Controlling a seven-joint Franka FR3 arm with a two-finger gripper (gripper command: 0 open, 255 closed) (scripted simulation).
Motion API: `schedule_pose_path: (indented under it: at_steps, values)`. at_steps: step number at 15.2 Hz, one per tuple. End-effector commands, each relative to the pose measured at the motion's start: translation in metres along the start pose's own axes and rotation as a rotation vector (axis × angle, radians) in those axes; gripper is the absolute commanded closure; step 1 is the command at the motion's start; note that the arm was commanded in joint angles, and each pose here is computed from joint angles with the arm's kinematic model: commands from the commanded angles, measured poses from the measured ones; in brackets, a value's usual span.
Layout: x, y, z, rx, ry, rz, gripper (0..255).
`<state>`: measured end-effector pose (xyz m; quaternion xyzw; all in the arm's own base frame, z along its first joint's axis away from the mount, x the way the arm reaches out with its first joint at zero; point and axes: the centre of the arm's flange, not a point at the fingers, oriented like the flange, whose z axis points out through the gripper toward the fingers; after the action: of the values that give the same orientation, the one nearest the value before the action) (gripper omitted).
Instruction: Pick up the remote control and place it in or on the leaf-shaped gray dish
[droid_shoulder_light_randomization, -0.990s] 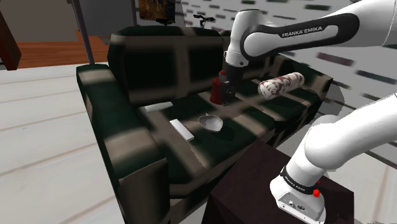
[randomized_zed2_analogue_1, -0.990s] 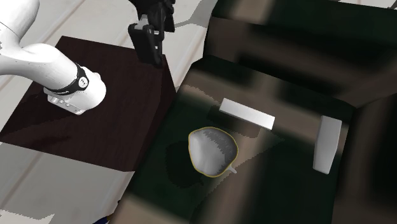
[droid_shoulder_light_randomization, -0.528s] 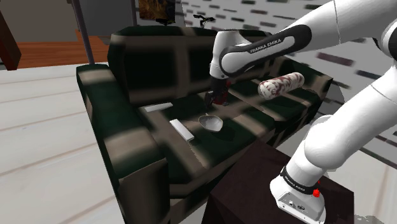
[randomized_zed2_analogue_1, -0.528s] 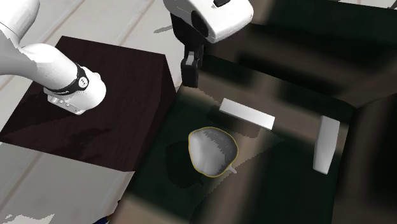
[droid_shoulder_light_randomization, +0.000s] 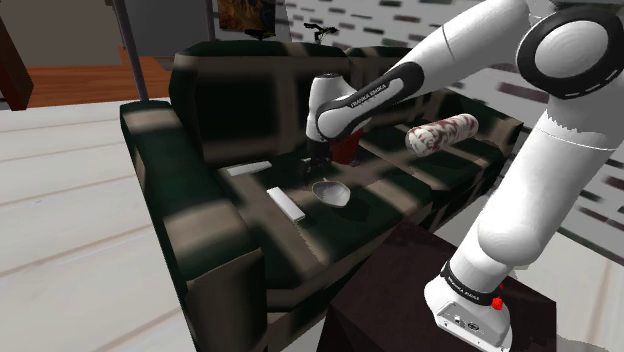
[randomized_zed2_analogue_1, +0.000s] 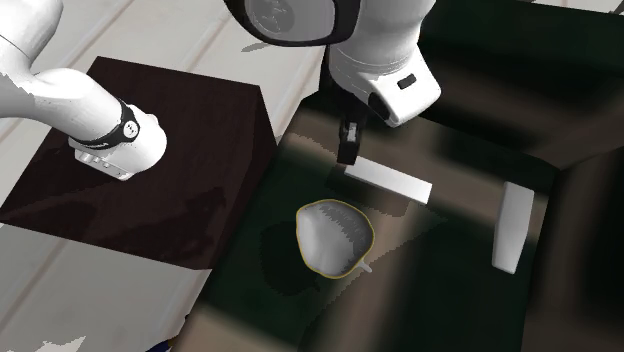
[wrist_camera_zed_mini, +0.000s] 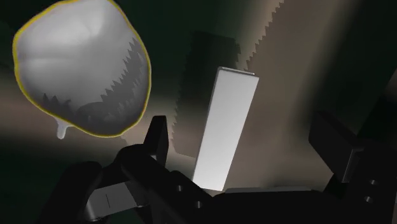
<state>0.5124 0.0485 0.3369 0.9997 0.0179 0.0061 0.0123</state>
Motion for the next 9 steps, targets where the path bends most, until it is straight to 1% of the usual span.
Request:
schedule_pose_path:
  at_steps: [1,9]
  values:
    - [0.019,0.001,0.021,0.001,0.001,0.006,0]
    - [0.089,-0.003,0.100,0.005,0.001,0.028,0]
